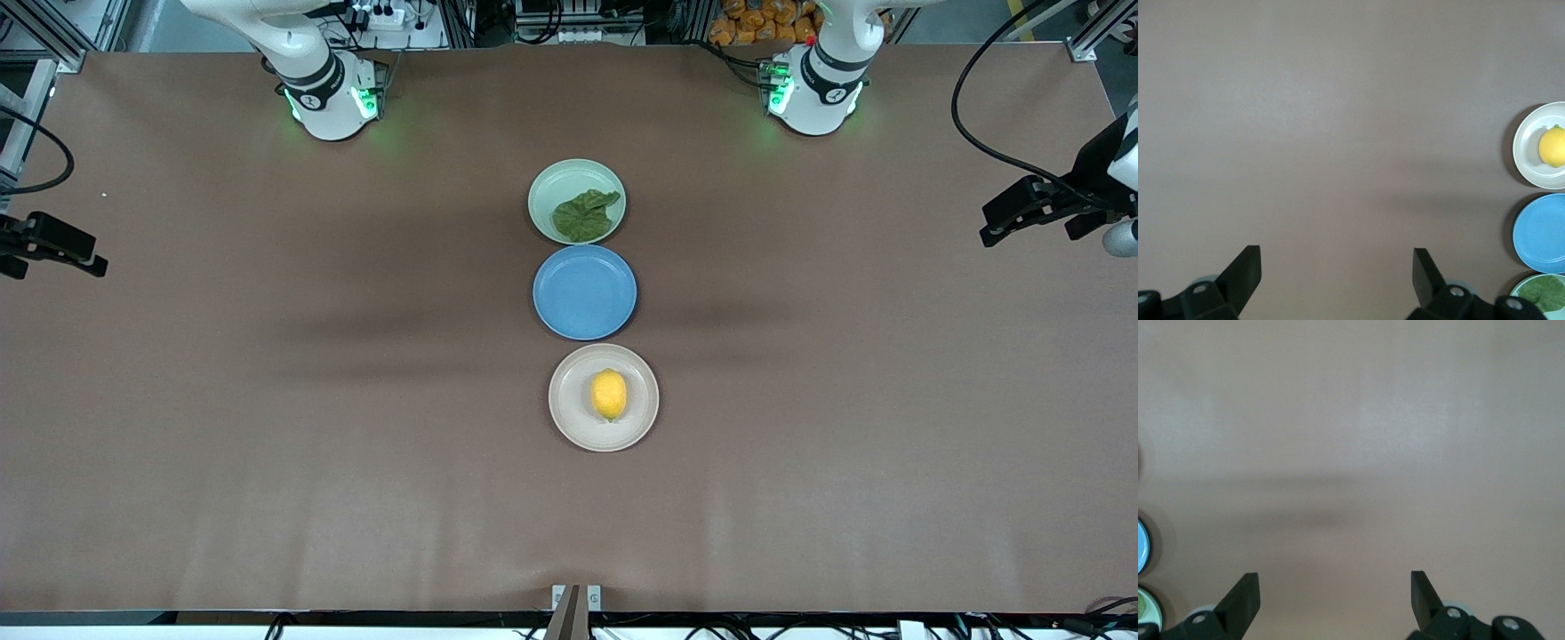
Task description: Place lemon and lettuce in plates
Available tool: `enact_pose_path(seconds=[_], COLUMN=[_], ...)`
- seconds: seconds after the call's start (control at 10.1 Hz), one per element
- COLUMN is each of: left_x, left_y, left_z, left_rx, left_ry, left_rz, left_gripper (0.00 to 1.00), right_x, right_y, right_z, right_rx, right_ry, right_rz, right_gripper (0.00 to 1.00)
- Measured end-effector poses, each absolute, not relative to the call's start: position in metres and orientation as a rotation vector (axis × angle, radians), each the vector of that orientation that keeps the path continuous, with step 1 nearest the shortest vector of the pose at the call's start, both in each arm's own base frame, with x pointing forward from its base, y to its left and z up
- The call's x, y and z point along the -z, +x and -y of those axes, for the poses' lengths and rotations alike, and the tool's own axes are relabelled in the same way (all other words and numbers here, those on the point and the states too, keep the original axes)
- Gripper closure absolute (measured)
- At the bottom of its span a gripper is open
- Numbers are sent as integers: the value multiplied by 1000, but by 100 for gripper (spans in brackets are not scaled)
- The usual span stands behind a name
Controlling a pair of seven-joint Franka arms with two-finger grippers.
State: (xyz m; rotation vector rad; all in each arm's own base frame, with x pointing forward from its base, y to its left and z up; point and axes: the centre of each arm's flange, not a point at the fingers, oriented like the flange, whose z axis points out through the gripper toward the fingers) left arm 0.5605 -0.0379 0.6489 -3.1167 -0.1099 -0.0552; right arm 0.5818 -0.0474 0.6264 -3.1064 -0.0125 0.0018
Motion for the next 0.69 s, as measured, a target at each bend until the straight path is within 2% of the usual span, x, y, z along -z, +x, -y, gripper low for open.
enact_pose_path(seconds=[0.69], left_x=[-649], left_y=[560], left_z=[40], left_rx=[55], left_ry=[-3117], left_rz=[105], left_gripper=[0], right_x=[-640], right_y=[557], right_z=[40], right_rx=[-38], right_ry=[-3136], right_rz=[48], right_gripper=[0])
